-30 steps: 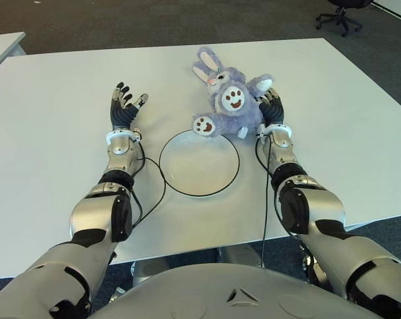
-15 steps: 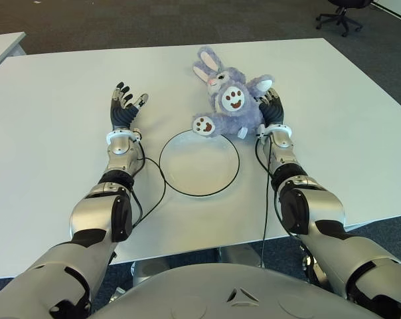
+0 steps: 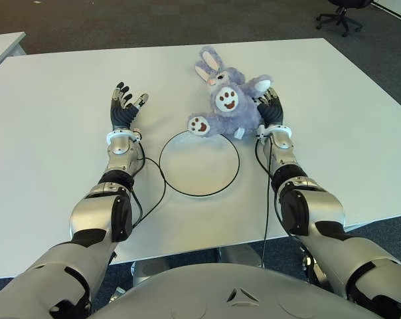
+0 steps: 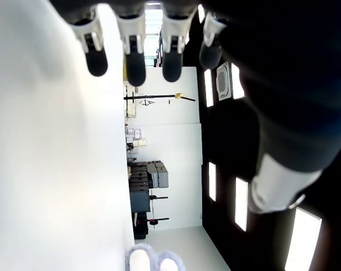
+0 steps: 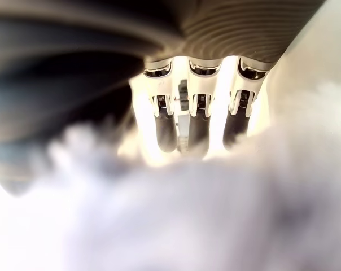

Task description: Put the doll into the plate.

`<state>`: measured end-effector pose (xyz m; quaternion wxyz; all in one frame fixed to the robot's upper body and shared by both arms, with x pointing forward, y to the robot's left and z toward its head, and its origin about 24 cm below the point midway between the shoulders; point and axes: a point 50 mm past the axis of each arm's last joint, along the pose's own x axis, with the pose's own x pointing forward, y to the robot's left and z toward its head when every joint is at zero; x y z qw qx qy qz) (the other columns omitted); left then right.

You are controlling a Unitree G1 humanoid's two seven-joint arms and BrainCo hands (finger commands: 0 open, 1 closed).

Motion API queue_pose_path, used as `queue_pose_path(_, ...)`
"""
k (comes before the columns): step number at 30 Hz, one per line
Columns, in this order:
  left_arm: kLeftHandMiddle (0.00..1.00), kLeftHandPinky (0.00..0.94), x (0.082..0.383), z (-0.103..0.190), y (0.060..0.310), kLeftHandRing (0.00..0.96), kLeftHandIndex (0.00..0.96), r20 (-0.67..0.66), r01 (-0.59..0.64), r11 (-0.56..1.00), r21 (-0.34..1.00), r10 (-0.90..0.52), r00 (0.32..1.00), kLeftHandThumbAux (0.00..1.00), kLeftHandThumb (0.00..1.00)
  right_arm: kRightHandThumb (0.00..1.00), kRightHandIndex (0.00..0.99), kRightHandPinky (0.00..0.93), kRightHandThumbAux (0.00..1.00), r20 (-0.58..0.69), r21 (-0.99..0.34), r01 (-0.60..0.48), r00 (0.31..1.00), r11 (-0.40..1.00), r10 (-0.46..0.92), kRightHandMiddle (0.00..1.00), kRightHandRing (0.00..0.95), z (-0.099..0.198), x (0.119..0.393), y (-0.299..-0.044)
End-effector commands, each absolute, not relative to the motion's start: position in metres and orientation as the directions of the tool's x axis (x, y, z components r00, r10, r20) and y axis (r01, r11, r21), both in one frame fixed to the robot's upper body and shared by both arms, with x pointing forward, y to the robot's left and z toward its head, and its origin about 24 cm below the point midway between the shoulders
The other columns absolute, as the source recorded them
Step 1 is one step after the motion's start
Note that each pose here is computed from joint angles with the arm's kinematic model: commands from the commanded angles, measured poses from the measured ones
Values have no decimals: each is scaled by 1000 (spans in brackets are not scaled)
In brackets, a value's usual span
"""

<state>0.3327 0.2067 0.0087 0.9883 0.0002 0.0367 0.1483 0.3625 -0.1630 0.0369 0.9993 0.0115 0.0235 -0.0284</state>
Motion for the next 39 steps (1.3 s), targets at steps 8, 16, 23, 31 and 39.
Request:
queue_pose_path(8, 115, 99, 240, -100, 185, 120, 6, -551, -273, 961, 50, 254, 795, 723, 125, 451, 100, 208, 799, -479, 19, 48, 877, 999, -33, 160, 179, -78, 273, -160)
queue_pose_path(16, 118, 99, 239, -100, 185, 122, 7, -550, -275, 960, 47, 255, 795, 726, 121, 428, 90, 210, 793, -473, 22, 33, 881, 999, -19, 158, 179, -81, 268, -158)
queue_pose_path(23, 116, 100, 239, -100, 186, 119, 7, -549, -272, 961, 49, 253, 796, 720, 116, 444, 79, 203, 802, -466, 32, 25, 885, 999, -7, 150, 174, -83, 264, -156)
queue_pose_path(31, 116, 108, 239, -100, 187, 122, 10, -550, -273, 961, 53, 256, 795, 724, 116, 426, 72, 210, 798, -459, 32, 15, 888, 999, 1, 152, 176, -84, 262, -154)
queue_pose_path(39, 123, 107, 238, -101, 187, 127, 13, -550, -273, 961, 55, 257, 794, 727, 116, 431, 72, 199, 798, -458, 32, 7, 889, 999, 8, 150, 172, -86, 258, -153)
